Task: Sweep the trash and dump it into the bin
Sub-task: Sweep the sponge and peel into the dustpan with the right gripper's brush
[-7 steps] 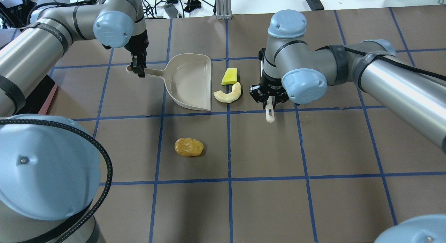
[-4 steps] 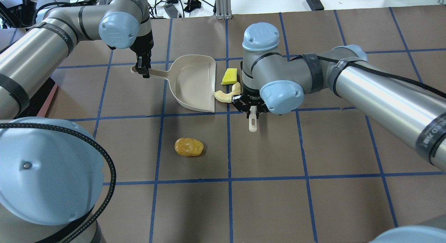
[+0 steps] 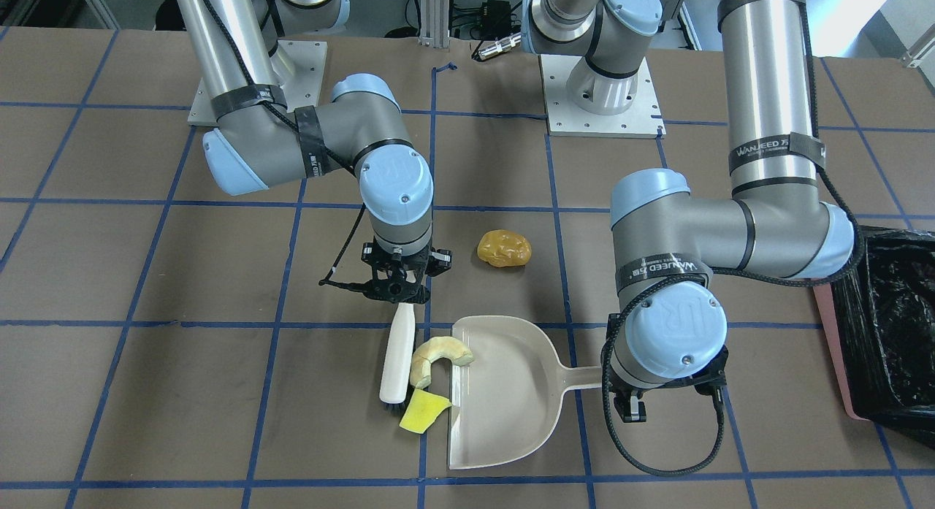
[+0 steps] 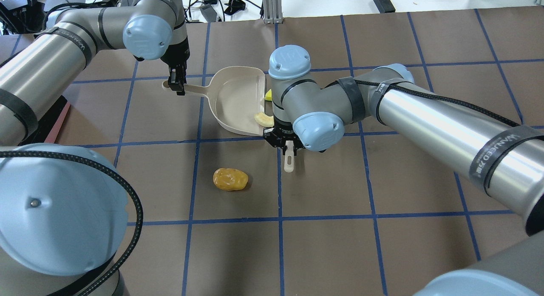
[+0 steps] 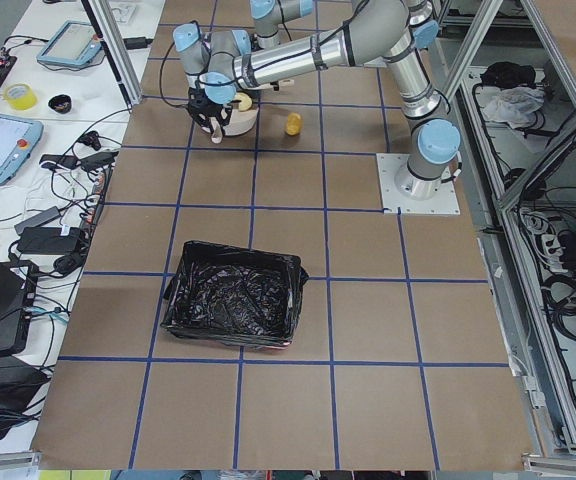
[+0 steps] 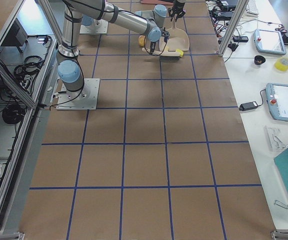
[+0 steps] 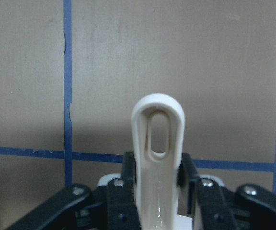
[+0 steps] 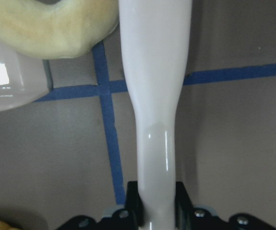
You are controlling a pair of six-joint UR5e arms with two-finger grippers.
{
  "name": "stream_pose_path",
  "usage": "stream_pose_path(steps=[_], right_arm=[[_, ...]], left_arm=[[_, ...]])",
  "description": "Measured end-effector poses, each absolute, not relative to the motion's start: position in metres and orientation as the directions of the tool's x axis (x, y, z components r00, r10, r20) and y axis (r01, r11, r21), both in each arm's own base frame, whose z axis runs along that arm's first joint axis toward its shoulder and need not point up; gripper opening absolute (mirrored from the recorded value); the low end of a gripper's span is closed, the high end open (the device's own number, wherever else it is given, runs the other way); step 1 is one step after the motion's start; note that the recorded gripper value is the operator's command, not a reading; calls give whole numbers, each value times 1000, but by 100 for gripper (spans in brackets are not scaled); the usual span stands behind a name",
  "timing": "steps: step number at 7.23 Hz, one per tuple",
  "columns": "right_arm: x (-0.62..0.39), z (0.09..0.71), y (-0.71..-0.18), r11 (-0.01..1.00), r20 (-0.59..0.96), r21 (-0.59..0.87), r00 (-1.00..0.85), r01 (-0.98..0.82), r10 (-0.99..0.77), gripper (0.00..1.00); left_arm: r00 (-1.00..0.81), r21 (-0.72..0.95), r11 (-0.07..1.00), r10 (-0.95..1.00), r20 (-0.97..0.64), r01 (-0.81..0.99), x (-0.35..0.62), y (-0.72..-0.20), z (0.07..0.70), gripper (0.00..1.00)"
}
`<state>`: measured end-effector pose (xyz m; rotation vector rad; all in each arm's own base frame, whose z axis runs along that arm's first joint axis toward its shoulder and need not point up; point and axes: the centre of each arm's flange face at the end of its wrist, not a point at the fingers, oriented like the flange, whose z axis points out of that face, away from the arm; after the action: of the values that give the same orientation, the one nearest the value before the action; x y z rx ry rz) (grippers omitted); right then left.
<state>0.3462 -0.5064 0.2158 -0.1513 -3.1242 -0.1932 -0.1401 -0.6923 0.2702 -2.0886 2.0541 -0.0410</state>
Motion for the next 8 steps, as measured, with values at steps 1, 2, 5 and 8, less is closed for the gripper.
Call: stream_pose_path(steps=[1, 2, 5, 8], right_arm=[[356, 212, -506, 989, 10, 114, -995, 97, 96, 0], [368, 211, -506, 990, 7, 105, -995, 99, 99, 0], [403, 209, -500, 988, 1, 94, -993, 119, 120, 0], [419, 222, -499, 987, -16, 90, -991, 131, 133, 0]], left_arm=[[33, -169, -13, -992, -120, -986, -143, -693, 271, 0], [32, -160, -14, -993, -115, -987, -148, -693, 271, 0], [15, -93, -9, -997, -69, -996, -162, -697, 267, 0], [-24, -16, 25, -999, -49, -1000, -169, -701, 260, 0]])
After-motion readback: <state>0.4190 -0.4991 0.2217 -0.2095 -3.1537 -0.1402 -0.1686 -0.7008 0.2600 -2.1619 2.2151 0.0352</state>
